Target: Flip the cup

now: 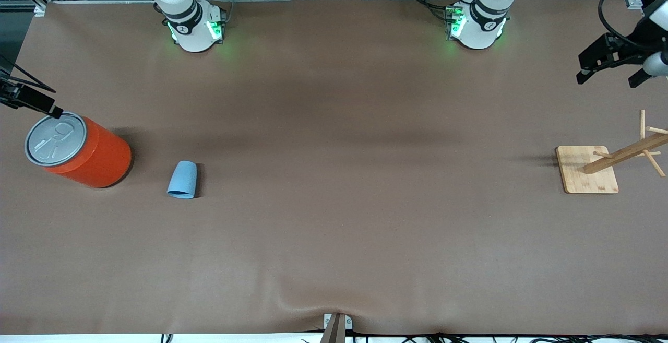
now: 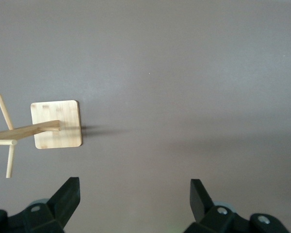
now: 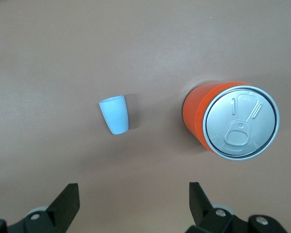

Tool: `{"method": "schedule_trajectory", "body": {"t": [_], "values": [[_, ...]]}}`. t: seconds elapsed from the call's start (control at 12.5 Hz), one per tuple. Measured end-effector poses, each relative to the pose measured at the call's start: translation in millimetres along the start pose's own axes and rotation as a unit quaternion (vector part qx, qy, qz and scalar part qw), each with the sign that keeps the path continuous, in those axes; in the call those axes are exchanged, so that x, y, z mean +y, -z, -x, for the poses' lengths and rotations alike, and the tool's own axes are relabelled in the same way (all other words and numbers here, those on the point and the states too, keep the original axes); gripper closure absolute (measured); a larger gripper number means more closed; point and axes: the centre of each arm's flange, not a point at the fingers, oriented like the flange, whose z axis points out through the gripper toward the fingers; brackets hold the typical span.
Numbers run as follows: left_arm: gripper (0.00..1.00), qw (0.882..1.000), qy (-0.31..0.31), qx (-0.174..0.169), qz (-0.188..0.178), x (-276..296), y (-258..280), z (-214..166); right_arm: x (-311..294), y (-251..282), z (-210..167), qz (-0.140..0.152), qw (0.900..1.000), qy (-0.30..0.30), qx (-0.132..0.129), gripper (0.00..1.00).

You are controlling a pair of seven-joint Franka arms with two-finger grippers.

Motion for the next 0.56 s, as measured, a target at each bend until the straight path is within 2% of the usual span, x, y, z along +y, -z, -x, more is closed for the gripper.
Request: {"method": "schedule_trajectory", "body": {"t": [0.56], "values": [[0.0,1.0,-0.003,0.01,0.001,3.4,10.2,-2.8,-2.4,-0.1,0.7,0.0,1.0,0.003,-0.002,0.0]]}}
